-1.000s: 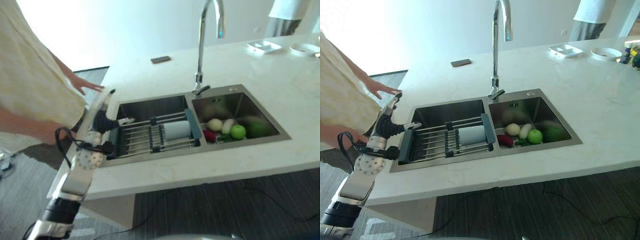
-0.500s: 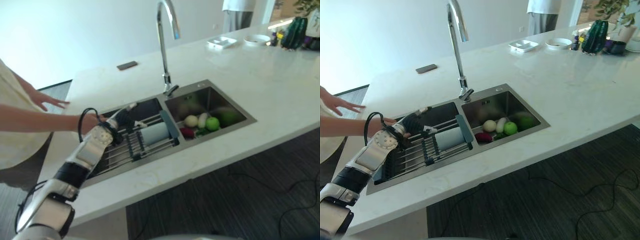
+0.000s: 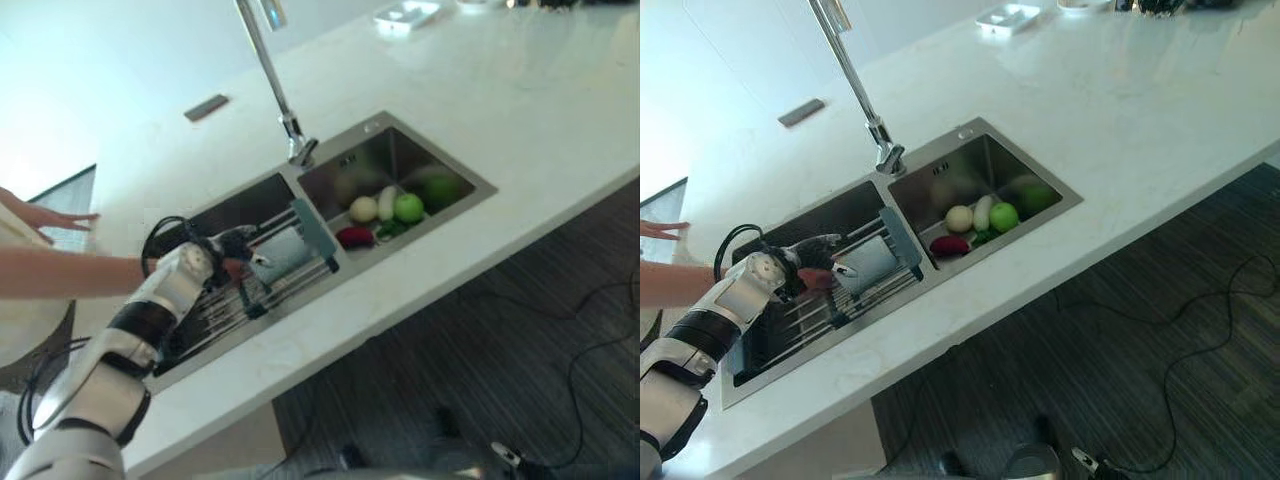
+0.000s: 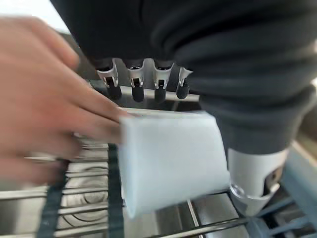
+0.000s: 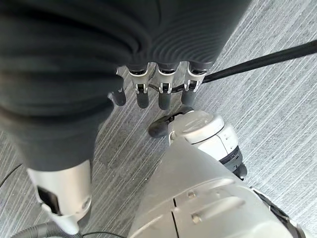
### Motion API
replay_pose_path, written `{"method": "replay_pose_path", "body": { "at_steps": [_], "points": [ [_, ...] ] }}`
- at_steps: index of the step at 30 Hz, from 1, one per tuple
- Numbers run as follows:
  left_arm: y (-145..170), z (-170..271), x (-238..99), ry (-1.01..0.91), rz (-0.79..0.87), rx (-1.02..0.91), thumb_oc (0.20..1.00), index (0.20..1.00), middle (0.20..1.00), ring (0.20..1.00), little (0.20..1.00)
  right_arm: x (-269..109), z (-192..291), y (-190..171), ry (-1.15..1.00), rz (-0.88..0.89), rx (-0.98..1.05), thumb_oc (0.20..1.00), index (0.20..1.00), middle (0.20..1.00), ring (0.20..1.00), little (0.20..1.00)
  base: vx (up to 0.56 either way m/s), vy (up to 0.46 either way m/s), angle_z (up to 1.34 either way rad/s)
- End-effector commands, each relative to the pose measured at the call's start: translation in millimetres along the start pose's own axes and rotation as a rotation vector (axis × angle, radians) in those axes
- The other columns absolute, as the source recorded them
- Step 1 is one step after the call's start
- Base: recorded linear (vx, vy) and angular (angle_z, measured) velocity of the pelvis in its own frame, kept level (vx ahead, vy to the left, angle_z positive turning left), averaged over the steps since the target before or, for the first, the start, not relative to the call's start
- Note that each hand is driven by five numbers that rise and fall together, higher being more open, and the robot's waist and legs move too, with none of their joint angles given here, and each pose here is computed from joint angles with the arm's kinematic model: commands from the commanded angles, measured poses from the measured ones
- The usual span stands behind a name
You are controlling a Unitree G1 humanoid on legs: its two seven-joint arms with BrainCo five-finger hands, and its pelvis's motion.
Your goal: Place the dishes in the dishwasher.
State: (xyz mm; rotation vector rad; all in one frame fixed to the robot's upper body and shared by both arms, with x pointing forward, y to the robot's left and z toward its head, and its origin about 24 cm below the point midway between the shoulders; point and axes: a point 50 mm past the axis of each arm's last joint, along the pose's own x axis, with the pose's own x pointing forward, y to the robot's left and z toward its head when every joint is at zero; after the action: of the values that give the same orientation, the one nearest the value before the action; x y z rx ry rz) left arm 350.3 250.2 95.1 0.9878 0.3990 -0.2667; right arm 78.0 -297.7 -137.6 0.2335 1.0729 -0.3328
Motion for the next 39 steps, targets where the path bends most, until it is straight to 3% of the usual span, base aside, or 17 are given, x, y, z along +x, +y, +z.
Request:
{"method": "replay_pose_path", "body": {
  "at_steps": [1, 7, 16, 26, 39],
  "points": [
    [46, 12, -7, -0.03, 0.161, 0.045, 1.0, 1.0, 1.0, 1.0, 1.0, 3, -9, 11, 0.035, 0.041, 0.014, 1.0, 1.0, 1.0, 1.0, 1.0, 0.01, 0.012, -0.14],
    [46, 28, -3, -0.054, 0.189, 0.067, 1.0, 1.0, 1.0, 1.0, 1.0, 6, 8, 20, -0.018, 0.084, -0.003, 1.0, 1.0, 1.0, 1.0, 1.0, -0.04, 0.009, -0.08],
    [56, 40, -12, -0.107, 0.278, 0.165, 1.0, 1.0, 1.0, 1.0, 1.0, 5, -6, 22, 0.017, 0.078, 0.009, 1.0, 1.0, 1.0, 1.0, 1.0, 0.01, -0.01, 0.06],
    [64, 20, -39, -0.164, 0.475, -0.092, 1.0, 1.0, 1.0, 1.0, 1.0, 4, -30, 31, 0.06, 0.055, 0.055, 1.0, 1.0, 1.0, 1.0, 1.0, -0.01, -0.001, 0.17],
    [50, 38, -108, -0.661, 0.859, -0.324, 1.0, 1.0, 1.0, 1.0, 1.0, 2, -55, 47, 0.115, 0.065, 0.035, 1.0, 1.0, 1.0, 1.0, 1.0, -0.02, -0.006, 0.18]
  ]
}}
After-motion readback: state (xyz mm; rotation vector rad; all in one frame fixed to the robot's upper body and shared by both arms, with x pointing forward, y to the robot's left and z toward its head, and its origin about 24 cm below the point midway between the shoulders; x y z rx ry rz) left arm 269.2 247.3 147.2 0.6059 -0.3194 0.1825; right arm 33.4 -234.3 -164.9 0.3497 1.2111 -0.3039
